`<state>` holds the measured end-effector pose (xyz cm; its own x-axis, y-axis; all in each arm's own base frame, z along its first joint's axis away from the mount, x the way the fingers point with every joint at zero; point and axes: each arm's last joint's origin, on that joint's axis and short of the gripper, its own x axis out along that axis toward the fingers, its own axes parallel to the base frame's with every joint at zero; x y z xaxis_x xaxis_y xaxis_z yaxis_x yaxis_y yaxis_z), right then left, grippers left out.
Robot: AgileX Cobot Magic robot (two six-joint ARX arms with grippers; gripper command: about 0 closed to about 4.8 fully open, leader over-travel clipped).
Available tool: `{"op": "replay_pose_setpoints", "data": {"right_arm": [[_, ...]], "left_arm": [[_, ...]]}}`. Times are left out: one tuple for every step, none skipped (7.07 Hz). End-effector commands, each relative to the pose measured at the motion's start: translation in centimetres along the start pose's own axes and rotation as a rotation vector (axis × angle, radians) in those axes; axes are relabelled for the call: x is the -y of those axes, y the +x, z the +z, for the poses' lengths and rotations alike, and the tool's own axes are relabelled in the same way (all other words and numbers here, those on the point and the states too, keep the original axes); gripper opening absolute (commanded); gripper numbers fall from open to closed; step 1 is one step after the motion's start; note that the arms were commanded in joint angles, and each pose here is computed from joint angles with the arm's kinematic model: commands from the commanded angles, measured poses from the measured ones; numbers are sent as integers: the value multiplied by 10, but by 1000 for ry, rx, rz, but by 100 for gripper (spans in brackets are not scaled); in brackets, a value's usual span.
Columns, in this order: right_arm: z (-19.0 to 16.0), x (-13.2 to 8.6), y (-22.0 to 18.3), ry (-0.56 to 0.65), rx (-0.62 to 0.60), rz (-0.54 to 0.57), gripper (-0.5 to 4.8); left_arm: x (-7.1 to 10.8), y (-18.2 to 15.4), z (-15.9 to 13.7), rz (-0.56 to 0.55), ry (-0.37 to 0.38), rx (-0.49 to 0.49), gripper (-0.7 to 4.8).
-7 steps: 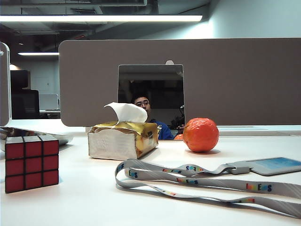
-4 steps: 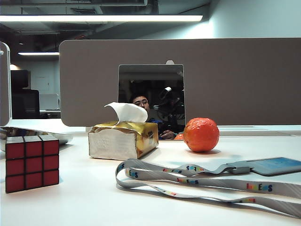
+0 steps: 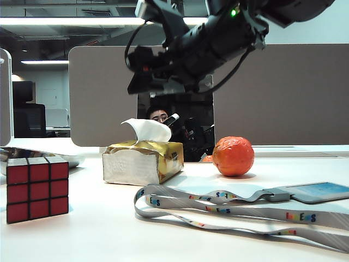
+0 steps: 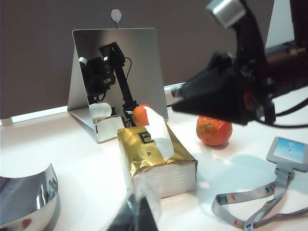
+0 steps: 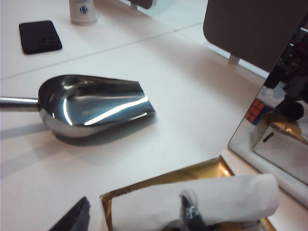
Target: Pull out a tissue from the tissue box and use it to cover the ID card on the tabletop.
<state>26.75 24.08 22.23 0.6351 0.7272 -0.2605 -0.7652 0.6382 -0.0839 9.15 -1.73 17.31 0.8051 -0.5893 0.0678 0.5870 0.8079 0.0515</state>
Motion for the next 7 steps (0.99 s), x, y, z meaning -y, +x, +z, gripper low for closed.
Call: {"op": "replay_pose_setpoints", "data": {"right_arm": [[-20,-6,14,47,-89,-56,328],[-24,-7,24,71,-105,-72,328],[-20,-5,36,77,-103,-73,328],[-21,-4,47,96,-160,-91,328],[-22,-6,47,95,-174,-91,125],[-21,-9,47,92,-172,-84,-3],[-16,-9,45,91,-153,-85,-5]], "left_arm": [[0,0,2,-4,8,15,-6],[0,0,2,-4,7,15,-6],[0,0,2,-4,7,15,-6],[0,0,2,-4,7,15,-6],[0,0,2,-4,7,15,-6],[0,0,2,-4,7,15,-6],[0,0,2,-4,7,15,-6]]}}
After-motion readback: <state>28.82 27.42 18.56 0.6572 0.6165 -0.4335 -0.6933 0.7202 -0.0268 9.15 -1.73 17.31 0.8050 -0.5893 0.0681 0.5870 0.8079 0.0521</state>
